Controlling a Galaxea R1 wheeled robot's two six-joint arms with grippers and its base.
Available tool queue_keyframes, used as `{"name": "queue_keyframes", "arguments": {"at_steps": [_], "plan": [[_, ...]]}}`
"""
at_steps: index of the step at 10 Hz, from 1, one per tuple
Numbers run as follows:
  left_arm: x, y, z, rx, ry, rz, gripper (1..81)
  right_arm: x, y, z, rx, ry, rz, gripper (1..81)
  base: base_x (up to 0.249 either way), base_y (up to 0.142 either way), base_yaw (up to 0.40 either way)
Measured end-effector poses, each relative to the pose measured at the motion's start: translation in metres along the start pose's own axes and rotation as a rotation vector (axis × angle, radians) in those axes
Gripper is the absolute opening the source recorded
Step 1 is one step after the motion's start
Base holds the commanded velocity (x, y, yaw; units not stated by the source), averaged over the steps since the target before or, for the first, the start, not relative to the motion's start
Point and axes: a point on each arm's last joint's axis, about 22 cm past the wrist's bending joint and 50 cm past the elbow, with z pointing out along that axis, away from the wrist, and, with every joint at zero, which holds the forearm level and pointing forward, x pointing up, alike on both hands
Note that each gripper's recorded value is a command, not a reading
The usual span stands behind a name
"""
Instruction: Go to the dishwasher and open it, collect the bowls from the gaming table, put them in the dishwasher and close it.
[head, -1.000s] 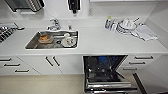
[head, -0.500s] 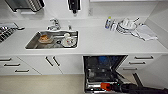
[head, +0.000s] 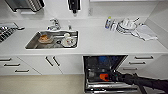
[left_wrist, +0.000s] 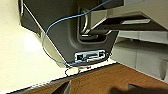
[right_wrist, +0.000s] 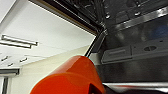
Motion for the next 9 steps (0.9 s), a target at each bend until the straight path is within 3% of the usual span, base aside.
{"name": "queue_keyframes", "arguments": {"at_steps": [2, 3, 6, 9], "plan": [[-0.002, -0.001, 0.006, 0.018, -0.003, 0.0, 81.1, 0.03, -0.007, -0.005, -0.016, 0.026, -0.005, 1.0, 0.0, 0.0, 0.0], [-0.002, 0.0, 0.008, 0.023, -0.005, 0.0, 81.1, 0.047, -0.006, -0.008, -0.027, 0.044, 0.0, 81.1, 0.0, 0.0, 0.0], [-0.008, -0.011, 0.0, 0.042, -0.014, -0.002, 81.1, 0.072, 0.001, -0.013, -0.06, 0.07, 0.028, 81.1, 0.0, 0.0, 0.0], [-0.007, -0.005, 0.005, 0.033, -0.011, -0.004, 81.1, 0.048, 0.012, -0.012, -0.077, 0.029, 0.051, 81.1, 0.0, 0.0, 0.0]]}}
